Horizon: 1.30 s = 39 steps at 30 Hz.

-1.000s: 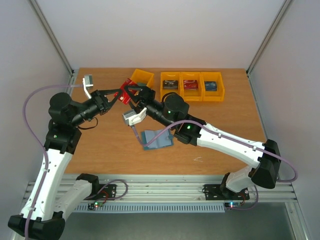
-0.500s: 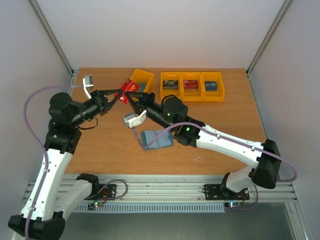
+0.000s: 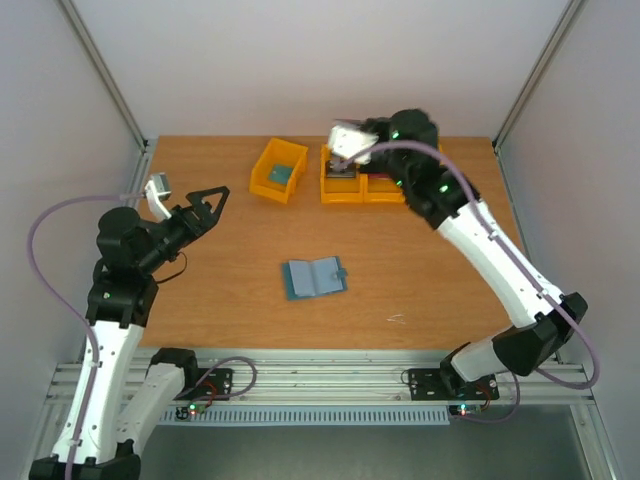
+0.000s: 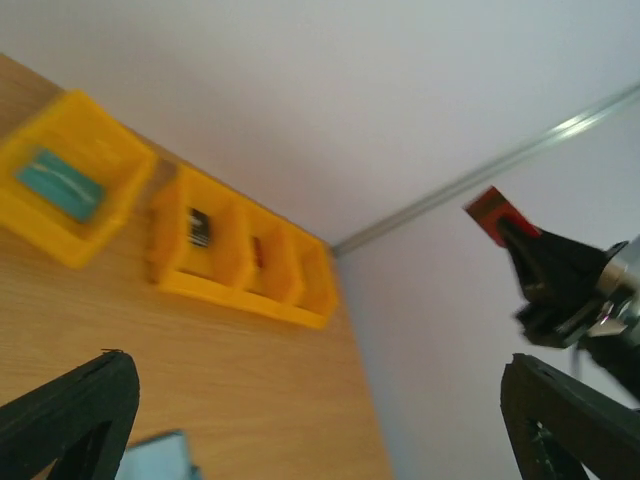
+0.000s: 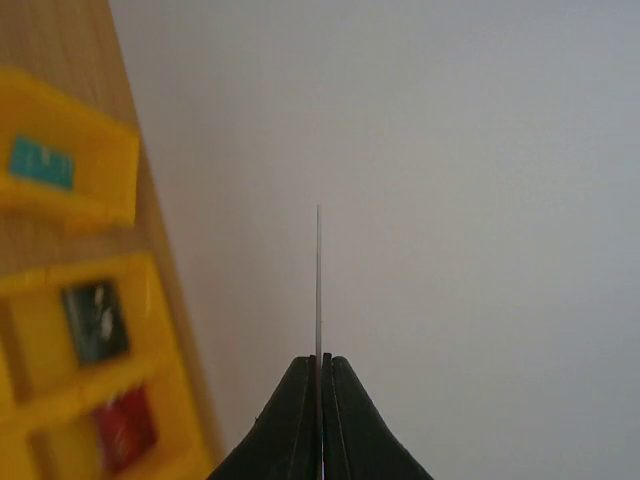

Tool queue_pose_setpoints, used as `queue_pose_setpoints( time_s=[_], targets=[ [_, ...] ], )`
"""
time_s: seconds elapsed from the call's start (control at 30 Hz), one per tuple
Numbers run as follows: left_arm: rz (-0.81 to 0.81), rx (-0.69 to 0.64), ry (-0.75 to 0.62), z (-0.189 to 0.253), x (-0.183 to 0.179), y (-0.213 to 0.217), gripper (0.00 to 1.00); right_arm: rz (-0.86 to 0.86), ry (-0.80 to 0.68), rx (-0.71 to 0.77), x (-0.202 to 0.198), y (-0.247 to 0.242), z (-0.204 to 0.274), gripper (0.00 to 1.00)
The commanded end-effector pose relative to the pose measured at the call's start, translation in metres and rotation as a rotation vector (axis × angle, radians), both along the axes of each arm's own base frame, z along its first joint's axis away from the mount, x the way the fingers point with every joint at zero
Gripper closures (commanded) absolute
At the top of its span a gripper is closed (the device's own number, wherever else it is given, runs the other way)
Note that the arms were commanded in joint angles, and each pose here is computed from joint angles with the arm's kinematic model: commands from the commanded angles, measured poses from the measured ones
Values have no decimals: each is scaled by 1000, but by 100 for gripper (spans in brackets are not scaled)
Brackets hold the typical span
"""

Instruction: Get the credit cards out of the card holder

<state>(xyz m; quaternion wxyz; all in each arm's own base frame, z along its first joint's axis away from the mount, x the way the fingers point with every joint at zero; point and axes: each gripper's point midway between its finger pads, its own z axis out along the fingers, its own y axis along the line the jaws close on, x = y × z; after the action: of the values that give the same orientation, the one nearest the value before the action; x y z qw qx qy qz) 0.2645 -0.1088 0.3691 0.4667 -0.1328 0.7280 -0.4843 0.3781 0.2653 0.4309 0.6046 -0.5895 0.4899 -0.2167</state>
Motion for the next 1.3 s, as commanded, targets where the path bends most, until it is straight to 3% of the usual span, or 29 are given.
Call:
queue_pose_setpoints(
  time_s=[0.0,0.2,0.33,0.6,0.83,1.07,1.27],
  targets=[
    [182,305,24,-53,6,40,1,-154,458,66,31,-59,-94,99],
    [282,571,111,-123,7,76,1,-345,587,146,104,-111,-147,99],
    [310,653,198,-166,3,96,1,-385,632,167,142,-125,-170,99],
    [306,664,277,-200,4,108,1,-443,678,52,191,-139,-239,99],
    [362,595,337,-210,9,125,1,-511,599,-6,231,-148,-267,99],
    [371,596,354,-217,16,131,1,-500,529,-146,247,-154,-294,99],
    [365,596,367,-222,20,132,1,-452,528,-177,254,-144,-318,99]
  ],
)
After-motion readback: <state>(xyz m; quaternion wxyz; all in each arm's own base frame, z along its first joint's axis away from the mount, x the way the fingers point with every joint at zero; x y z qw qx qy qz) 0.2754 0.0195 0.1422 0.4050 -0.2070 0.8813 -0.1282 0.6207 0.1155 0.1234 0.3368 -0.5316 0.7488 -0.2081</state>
